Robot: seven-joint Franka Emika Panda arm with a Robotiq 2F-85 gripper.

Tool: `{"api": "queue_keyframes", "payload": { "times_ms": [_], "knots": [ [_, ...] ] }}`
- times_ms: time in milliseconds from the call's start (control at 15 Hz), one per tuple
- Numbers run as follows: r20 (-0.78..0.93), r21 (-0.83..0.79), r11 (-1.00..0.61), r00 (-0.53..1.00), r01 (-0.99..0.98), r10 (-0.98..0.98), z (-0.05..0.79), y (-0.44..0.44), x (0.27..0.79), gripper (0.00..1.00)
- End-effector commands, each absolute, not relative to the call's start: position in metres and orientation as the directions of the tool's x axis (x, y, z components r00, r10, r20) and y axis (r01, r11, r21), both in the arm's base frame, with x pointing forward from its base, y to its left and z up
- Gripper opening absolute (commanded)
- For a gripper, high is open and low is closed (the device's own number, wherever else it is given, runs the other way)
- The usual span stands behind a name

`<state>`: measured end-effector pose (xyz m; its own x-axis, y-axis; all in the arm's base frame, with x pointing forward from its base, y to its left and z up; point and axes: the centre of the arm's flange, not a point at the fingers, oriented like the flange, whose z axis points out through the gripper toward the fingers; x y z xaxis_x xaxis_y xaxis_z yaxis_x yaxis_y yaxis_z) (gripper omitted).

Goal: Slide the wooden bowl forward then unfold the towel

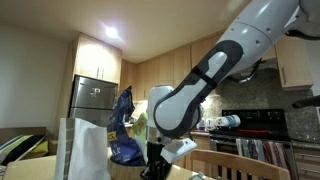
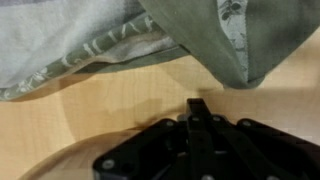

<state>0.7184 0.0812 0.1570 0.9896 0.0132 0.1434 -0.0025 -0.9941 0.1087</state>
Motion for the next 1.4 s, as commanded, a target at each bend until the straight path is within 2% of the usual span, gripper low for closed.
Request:
{"api": "queue_keyframes", "payload": {
  "times_ms": [0,467,1333],
  "knots": [
    [0.218,0.149,-0.988,0.976,-0.048,-0.015,0.157,0.085,0.742,0.0],
    [0.284,0.16,-0.978,0.955,-0.131,-0.081,0.164,0.085,0.77,0.0],
    [0.336,0.176,-0.971,0.937,-0.162,-0.095,0.152,0.091,0.802,0.0]
  ]
}}
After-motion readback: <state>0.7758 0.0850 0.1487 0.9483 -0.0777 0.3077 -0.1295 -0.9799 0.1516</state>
